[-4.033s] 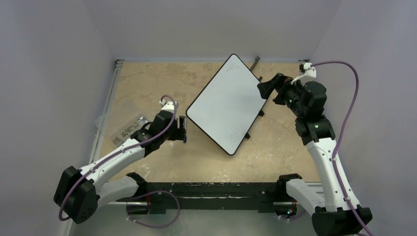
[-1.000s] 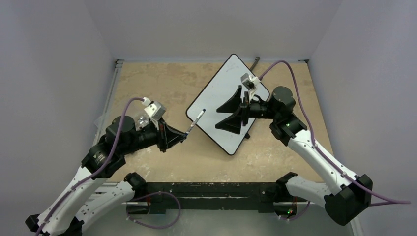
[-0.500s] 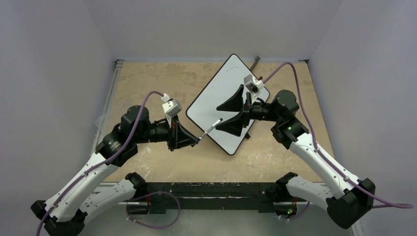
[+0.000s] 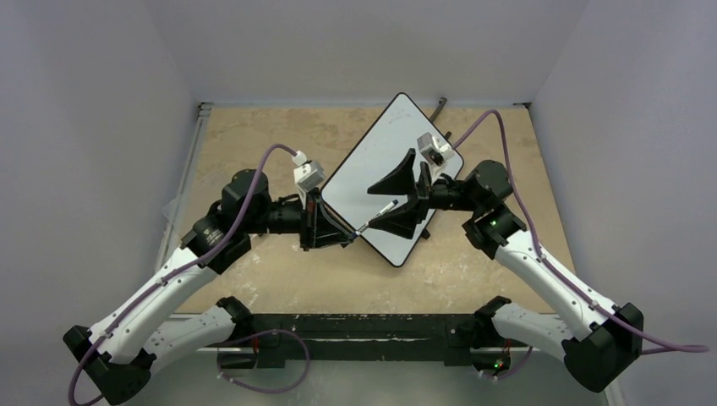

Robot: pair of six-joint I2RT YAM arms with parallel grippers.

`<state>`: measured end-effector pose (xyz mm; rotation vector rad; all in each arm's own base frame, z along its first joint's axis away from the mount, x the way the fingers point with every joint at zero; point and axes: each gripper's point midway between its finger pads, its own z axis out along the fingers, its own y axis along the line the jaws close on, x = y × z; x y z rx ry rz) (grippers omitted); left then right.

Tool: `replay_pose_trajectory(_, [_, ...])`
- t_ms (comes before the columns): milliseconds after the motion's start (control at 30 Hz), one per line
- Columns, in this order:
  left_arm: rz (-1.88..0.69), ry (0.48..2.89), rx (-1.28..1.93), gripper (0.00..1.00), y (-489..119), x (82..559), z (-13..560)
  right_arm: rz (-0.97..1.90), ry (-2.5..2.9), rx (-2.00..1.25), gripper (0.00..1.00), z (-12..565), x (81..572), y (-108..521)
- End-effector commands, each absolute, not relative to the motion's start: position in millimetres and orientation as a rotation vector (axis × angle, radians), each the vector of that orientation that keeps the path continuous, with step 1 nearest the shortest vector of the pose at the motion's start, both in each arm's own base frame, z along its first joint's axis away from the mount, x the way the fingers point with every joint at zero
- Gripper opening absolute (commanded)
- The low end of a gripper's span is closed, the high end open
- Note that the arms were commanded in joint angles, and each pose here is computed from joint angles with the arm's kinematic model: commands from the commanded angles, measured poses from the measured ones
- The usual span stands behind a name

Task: Write a sentence on the whiteboard
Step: Open the whiteboard marker at the center of the board.

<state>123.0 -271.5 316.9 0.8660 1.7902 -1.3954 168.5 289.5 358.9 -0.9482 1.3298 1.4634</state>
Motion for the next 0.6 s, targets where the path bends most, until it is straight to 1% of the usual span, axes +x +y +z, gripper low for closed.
replay_pose_trajectory(0, [-1.459, 1.67, 0.895, 0.0, -279.7, 120.4, 344.4, 1.464, 1.282, -0.955, 0.9, 366.2, 168.1, 292.8])
replay_pose_trajectory(67, [-1.458, 1.673, 0.882, 0.0, -281.0, 123.1, 344.2, 1.469, 1.291, -0.952, 0.87, 364.1, 168.9, 294.2])
replay_pose_trajectory(167, [-1.465, 1.669, 0.866, 0.0, -283.4, 126.2, 346.9, 1.48, 1.296, -0.948, 0.8, 361.8, 168.7, 296.7])
replay_pose_trajectory(333, [-1.475, 1.675, 0.864, 0.0, -288.1, 130.2, 346.3, 1.511, 1.299, -0.953, 0.63, 359.6, 164.4, 301.1])
replay_pose_trajectory(467, [-1.47, 1.687, 0.86, 0.0, -289.7, 133.3, 345.0, 1.52, 1.315, -0.984, 0.44, 355.4, 160.9, 304.8])
replay_pose_trajectory(500, [-1.47, 1.688, 0.862, 0.0, -289.7, 133.0, 345.4, 1.519, 1.319, -0.991, 0.41, 354.8, 160.4, 305.4])
replay_pose_trajectory(567, [-1.468, 1.691, 0.865, 0.0, -289.4, 133.0, 345.9, 1.52, 1.327, -1.005, 0.39, 353.1, 158.9, 306.1])
